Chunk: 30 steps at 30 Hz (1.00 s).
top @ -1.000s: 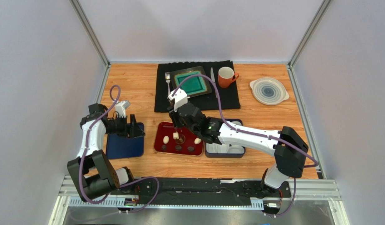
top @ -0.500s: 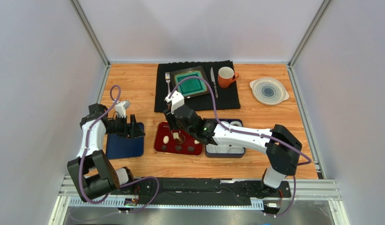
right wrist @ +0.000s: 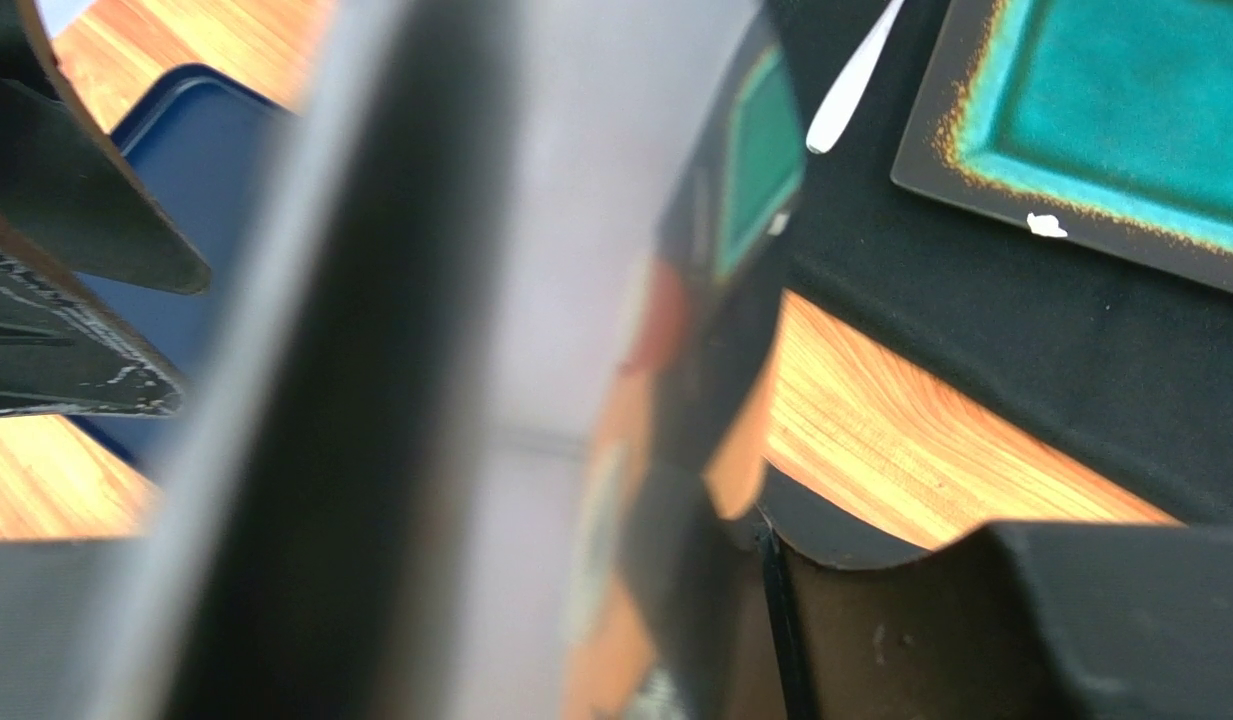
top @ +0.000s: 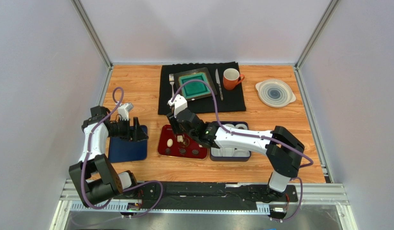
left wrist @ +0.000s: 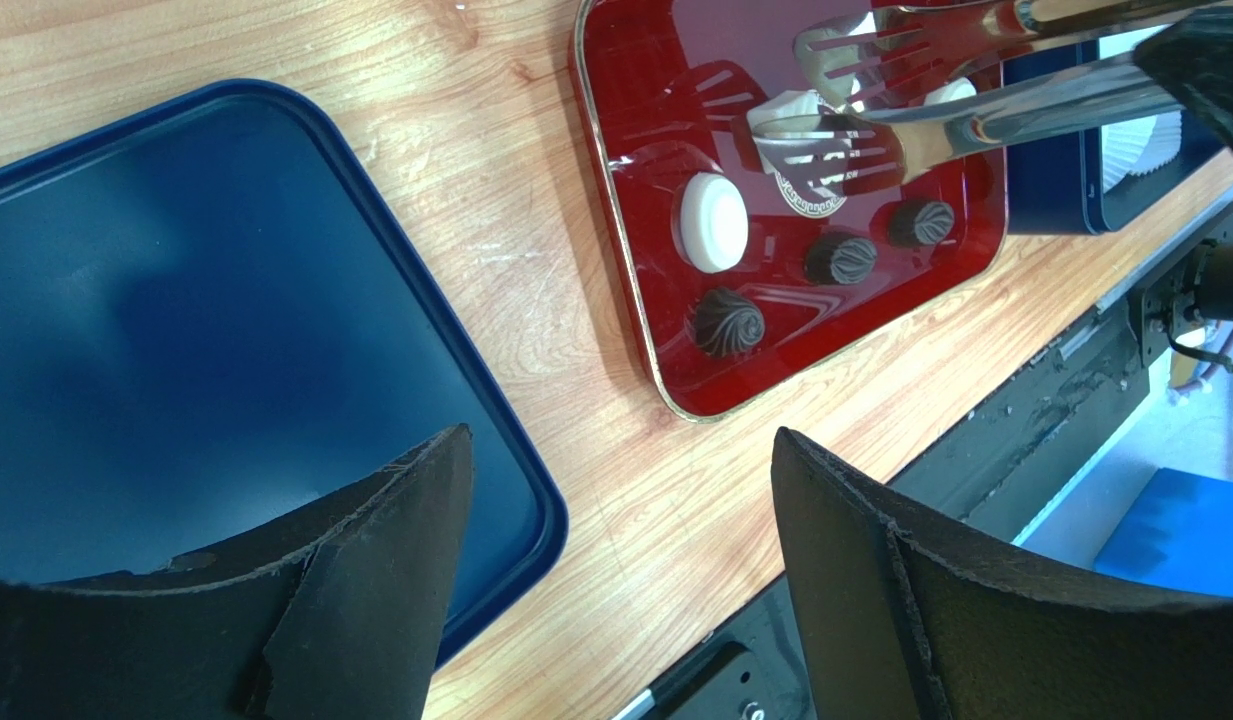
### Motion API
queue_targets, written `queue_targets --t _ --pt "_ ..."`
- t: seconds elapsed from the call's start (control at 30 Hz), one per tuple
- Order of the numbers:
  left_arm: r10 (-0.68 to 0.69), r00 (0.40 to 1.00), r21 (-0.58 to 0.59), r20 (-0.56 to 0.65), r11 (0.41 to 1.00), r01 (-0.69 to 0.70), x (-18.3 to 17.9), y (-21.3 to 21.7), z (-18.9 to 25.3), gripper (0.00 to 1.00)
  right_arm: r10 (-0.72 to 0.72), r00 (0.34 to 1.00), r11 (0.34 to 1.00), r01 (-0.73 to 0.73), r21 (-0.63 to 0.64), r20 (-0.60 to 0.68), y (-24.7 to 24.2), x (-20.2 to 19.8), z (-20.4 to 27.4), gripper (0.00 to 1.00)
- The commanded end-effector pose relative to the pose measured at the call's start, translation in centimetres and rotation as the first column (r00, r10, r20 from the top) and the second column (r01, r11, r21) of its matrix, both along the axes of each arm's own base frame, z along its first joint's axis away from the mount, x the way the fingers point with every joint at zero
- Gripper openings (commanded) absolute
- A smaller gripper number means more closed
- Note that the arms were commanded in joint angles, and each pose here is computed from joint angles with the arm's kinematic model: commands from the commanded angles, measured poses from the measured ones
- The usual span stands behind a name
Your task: Pack the chocolate
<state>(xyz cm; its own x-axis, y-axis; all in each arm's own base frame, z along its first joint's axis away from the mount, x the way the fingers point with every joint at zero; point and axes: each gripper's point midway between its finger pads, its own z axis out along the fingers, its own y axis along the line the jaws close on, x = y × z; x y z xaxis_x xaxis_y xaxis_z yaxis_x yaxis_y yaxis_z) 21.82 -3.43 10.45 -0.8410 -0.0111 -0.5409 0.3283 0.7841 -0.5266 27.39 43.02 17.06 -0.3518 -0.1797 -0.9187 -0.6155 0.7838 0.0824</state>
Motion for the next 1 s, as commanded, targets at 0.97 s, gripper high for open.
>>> queue_targets --t 0.97 --pt "-0.027 0.999 0.030 0.043 0.999 0.026 0.1 0.3 0.3 0.81 -0.123 0.989 0.989 0.115 0.093 0.082 -4.7 1.6 6.0 0.27"
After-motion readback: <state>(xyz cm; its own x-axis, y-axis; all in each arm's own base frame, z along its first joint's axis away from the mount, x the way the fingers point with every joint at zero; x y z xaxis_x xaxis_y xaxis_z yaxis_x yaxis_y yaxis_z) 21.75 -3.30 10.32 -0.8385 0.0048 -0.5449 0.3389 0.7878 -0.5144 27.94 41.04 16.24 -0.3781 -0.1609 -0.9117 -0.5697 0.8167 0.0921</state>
